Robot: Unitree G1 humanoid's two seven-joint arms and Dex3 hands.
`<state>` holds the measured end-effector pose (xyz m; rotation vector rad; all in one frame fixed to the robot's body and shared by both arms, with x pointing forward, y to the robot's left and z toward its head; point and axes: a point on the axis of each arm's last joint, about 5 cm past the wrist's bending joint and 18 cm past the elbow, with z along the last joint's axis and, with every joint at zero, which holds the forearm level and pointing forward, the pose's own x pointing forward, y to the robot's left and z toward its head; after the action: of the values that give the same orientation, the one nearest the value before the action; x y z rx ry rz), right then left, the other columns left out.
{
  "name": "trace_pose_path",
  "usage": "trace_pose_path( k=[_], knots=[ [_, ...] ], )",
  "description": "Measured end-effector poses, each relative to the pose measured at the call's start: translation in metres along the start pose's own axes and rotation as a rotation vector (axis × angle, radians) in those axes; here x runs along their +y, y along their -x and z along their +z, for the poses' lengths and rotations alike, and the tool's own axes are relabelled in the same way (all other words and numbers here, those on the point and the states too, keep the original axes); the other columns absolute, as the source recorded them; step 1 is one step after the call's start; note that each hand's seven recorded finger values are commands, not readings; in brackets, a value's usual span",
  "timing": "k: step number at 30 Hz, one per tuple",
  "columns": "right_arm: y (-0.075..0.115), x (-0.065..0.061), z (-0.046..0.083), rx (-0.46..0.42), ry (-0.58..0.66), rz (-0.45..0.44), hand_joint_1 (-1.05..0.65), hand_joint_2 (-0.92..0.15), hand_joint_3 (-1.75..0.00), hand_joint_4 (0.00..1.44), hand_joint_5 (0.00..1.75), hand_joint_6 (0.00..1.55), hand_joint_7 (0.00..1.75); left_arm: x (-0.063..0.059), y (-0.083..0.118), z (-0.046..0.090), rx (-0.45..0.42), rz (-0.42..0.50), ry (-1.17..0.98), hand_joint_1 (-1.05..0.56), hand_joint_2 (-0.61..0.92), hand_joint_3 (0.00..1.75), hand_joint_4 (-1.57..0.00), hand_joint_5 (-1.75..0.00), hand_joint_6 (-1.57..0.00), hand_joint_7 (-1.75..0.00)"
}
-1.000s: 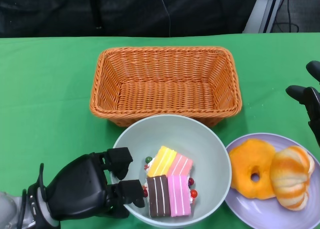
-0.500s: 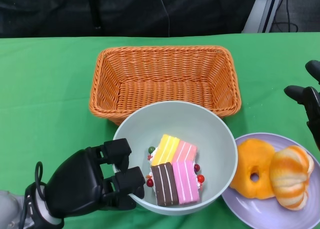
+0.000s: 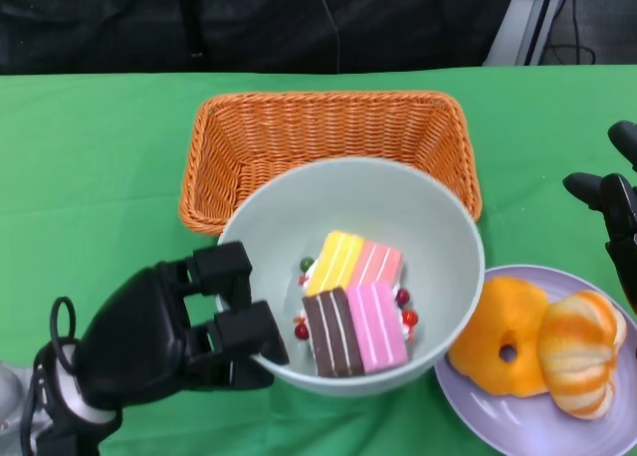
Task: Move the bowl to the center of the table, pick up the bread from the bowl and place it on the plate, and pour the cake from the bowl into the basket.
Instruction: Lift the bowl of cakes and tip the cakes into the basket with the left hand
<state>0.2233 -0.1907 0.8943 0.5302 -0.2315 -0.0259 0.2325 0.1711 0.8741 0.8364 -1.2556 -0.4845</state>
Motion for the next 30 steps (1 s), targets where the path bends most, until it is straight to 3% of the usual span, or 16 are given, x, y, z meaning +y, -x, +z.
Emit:
trace_pose_path(
  k=[3,6,15,20,30],
  knots=[
    [0.0,0.0,-0.002,0.01,0.0,-0.003,-0.15,-0.92,-0.34,0.44,1.31,0.45,0.74,0.003,-0.001,0.003,0.05,0.017,0.041,-0.14,0.7,0.9,-0.59,-1.75,-0.52,-1.69],
    [0.0,0.0,-0.002,0.014,0.008,-0.004,-0.16,-0.92,-0.31,0.45,1.3,0.44,0.73,0.007,-0.005,0.005,0.092,0.033,0.084,-0.15,0.68,0.99,-0.6,-1.74,-0.53,-1.67],
    [0.001,-0.001,-0.005,0.028,0.025,-0.001,-0.19,-0.92,-0.25,0.49,1.27,0.48,0.74,0.011,-0.022,0.003,0.163,0.096,0.134,-0.14,0.7,0.94,-0.62,-1.75,-0.58,-1.58],
    [0.001,-0.002,-0.007,0.022,0.034,0.01,-0.2,-0.92,-0.25,0.51,1.25,0.49,0.73,0.01,-0.027,-0.002,0.195,0.08,0.173,-0.13,0.7,0.95,-0.64,-1.72,-0.6,-1.54],
    [0.001,0.0,-0.011,0.03,0.04,0.015,-0.19,-0.92,-0.23,0.54,1.23,0.52,0.72,0.014,-0.04,-0.017,0.244,0.087,0.199,-0.14,0.78,0.73,-0.64,-1.73,-0.62,-1.5]
  ],
)
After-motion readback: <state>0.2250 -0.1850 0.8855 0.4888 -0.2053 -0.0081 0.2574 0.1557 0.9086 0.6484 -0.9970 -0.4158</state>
